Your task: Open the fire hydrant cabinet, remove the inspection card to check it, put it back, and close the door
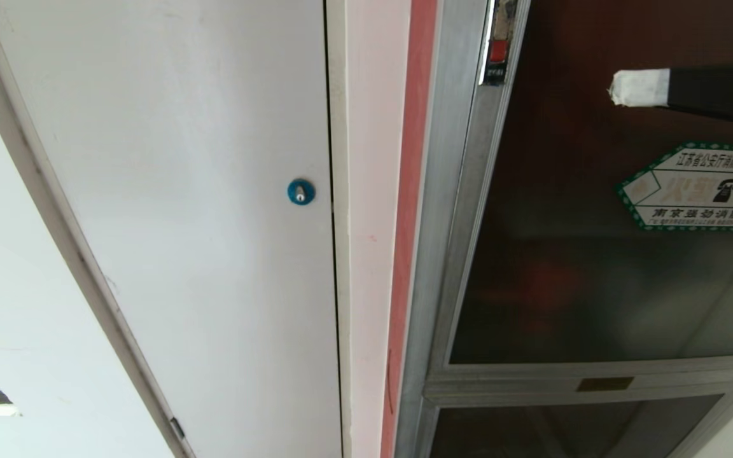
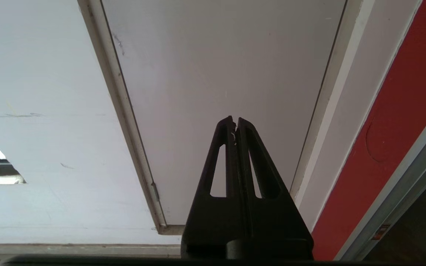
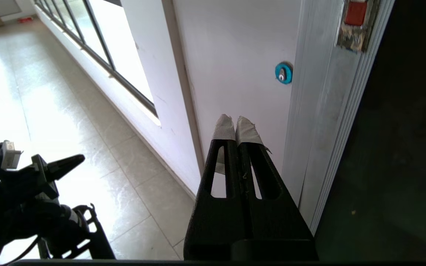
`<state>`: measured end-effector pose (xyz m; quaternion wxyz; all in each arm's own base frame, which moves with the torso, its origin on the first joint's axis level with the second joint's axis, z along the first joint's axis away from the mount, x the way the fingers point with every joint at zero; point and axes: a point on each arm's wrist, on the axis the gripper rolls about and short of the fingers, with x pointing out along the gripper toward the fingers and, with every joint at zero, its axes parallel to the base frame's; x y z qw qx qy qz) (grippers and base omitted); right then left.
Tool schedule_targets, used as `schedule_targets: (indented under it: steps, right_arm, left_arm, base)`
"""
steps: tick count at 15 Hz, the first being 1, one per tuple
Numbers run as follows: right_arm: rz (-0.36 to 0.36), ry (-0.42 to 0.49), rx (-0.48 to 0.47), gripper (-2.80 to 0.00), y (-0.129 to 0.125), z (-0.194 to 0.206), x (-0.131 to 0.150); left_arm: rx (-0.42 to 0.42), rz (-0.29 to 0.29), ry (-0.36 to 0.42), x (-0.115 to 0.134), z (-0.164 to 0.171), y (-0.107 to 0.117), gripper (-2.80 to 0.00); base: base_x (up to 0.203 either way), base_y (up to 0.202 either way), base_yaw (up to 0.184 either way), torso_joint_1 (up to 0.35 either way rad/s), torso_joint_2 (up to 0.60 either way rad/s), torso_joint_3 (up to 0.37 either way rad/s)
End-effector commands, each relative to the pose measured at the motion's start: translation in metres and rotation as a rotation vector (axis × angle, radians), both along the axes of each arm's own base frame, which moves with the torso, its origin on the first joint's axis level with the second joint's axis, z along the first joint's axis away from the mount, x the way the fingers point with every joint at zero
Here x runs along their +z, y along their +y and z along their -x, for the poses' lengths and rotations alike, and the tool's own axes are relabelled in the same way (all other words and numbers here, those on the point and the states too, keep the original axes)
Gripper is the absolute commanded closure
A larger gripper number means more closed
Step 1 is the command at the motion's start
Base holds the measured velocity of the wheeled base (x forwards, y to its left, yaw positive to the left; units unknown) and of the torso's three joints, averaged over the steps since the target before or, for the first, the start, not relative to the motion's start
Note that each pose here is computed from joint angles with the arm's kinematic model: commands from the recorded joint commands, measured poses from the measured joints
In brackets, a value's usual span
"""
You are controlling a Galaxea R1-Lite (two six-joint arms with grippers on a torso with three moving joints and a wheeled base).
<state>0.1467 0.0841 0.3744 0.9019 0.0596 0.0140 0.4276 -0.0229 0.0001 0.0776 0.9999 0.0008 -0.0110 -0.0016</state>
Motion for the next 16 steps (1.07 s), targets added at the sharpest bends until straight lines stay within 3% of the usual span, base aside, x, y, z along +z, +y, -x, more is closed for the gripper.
schedule_targets:
  steps: [1, 16]
  right_arm:
    - [0.006, 0.013, 0.015, 0.00, 0.014, -0.021, 0.004]
    - [-0.028, -0.045, -0.054, 0.00, 0.032, -0.059, 0.030]
  left_arm:
    - [0.000, 0.000, 0.013, -0.003, -0.001, 0.000, 0.00]
    - [0.000, 0.000, 0.013, -0.003, -0.001, 0.000, 0.00]
  base:
    - [0.000, 0.000, 0.000, 0.000, 0.00, 0.000]
    - [0.000, 0.000, 0.000, 0.000, 0.00, 0.000]
